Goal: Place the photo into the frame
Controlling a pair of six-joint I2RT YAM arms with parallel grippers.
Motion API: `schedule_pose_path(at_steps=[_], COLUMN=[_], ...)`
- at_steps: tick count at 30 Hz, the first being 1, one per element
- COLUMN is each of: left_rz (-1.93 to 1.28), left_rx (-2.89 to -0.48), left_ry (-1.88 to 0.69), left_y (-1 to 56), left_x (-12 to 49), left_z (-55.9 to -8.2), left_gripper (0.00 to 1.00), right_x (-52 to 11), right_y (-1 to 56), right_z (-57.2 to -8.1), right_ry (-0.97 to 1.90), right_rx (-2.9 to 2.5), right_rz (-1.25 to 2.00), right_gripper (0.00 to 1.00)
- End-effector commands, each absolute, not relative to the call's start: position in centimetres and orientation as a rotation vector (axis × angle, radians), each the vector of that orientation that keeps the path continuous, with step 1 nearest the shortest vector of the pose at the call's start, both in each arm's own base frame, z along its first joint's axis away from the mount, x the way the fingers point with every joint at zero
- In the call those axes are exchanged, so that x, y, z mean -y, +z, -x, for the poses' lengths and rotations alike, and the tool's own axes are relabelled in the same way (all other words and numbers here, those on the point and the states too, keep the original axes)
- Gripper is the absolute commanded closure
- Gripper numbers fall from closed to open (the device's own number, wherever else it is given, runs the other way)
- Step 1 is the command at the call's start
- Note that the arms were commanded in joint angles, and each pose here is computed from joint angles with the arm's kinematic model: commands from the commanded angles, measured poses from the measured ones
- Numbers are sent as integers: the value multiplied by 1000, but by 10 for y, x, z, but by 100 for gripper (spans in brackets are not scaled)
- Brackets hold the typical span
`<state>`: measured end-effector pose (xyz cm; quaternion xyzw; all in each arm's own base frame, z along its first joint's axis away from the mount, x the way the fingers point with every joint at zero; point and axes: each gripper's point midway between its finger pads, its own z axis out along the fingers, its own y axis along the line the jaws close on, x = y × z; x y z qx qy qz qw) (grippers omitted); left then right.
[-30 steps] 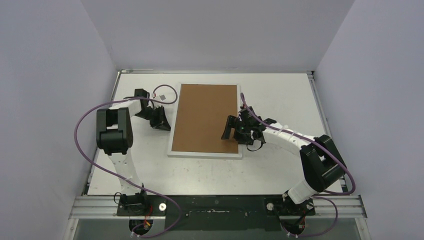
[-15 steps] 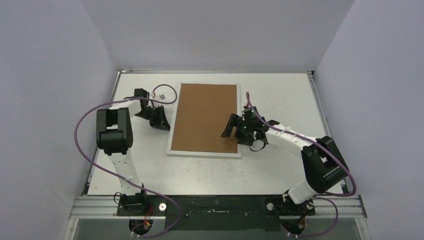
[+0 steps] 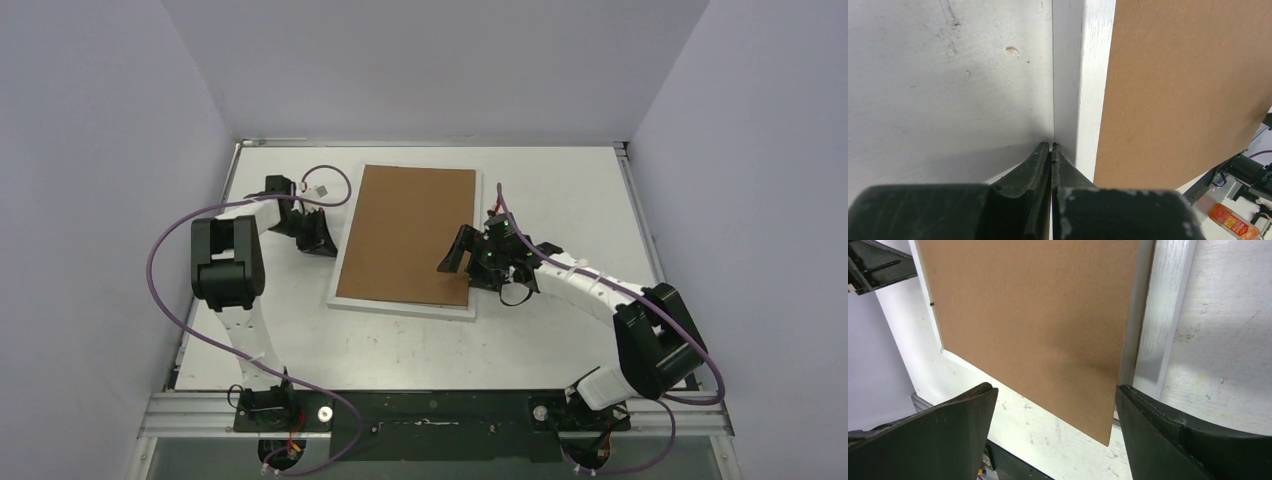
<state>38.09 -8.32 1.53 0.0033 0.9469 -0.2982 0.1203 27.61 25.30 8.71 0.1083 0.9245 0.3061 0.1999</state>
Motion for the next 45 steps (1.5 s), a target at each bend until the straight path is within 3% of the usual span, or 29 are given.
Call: schedule_pose_path(at_steps=[1, 23, 38, 45], left_rz=[-93, -98, -3, 98], left_rx=[-2761, -2749, -2680, -2539], left_ry=[-1012, -1064, -1130, -1165], left_y=[23, 28, 55, 105], left_x=[122, 127, 109, 75], left_z=[-367, -365, -370, -390], left_gripper=[100, 100, 100, 92], right_x=[-324, -375, -415, -425], right_y=[206, 334, 335, 345], right_z=[-283, -273, -312, -317], right_ry=[1347, 1742, 1854, 1875], right_rx=[-2233, -1785, -1759, -1727], right_rz=[-106, 150, 243, 263], right_gripper=[11, 9, 6, 4])
